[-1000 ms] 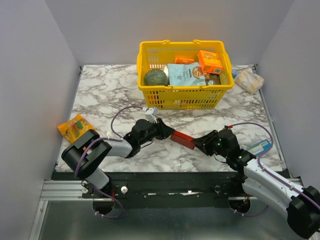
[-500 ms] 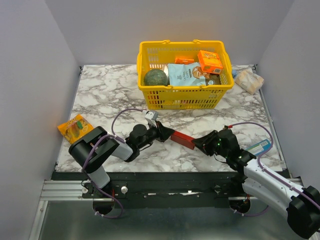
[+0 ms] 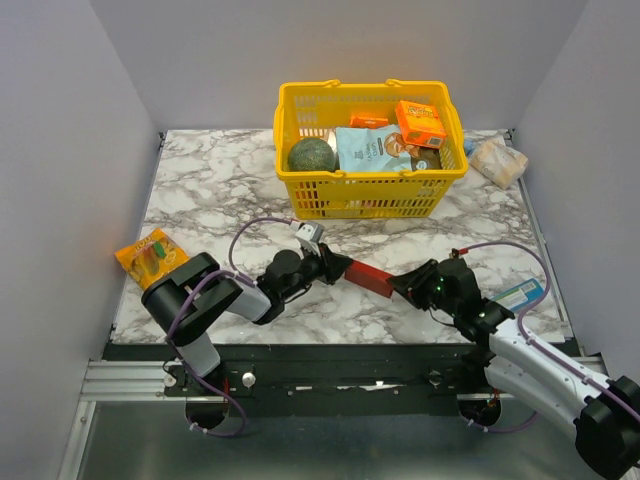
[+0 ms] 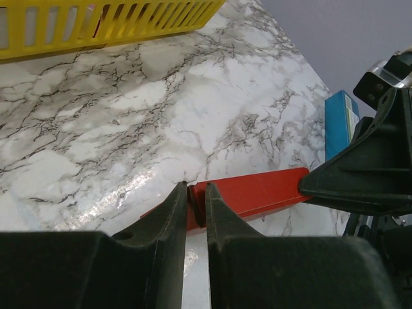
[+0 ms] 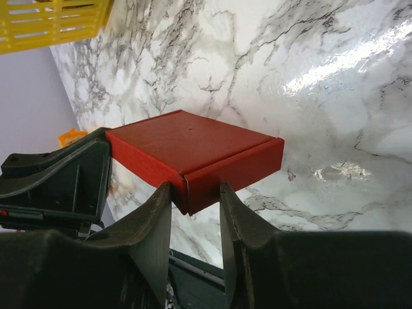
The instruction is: Fold the paper box
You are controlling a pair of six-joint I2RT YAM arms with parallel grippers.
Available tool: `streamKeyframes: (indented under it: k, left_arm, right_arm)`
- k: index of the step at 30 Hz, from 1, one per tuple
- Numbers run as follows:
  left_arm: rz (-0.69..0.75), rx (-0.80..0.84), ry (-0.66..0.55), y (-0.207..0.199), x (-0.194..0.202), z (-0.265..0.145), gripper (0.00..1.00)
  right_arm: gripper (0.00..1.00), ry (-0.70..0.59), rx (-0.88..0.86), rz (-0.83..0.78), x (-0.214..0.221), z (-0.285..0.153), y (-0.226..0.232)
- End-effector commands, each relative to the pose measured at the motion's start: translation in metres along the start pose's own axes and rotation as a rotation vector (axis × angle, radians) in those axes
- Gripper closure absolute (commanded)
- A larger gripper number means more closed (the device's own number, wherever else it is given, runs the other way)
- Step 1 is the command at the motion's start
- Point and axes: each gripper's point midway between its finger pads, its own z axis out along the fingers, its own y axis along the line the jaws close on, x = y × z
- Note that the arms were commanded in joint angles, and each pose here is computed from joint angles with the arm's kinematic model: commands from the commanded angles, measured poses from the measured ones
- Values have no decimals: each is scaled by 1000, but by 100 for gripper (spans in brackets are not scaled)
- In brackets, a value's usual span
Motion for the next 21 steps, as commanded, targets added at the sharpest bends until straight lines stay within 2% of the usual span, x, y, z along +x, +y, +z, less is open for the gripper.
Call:
streamKeyframes:
  k: [1, 4, 11, 16, 21]
  left_arm:
    - [61, -262, 402, 64, 113, -51, 97]
    - [95, -279, 407, 62, 116, -52, 100]
    - [251, -389, 484, 63, 139, -46, 100]
    - [236, -440, 441, 68, 130, -57, 100]
    - [225, -408, 359, 52, 108, -60, 100]
  right_arm:
    - [66, -16, 199, -42, 3, 3, -56]
    - [75, -3, 212, -66, 4, 3, -57]
    - [84, 36, 254, -93, 11, 4, -69]
    - [88, 52, 246, -122, 12, 3, -68]
    - [88, 53, 218, -142, 13, -1, -66]
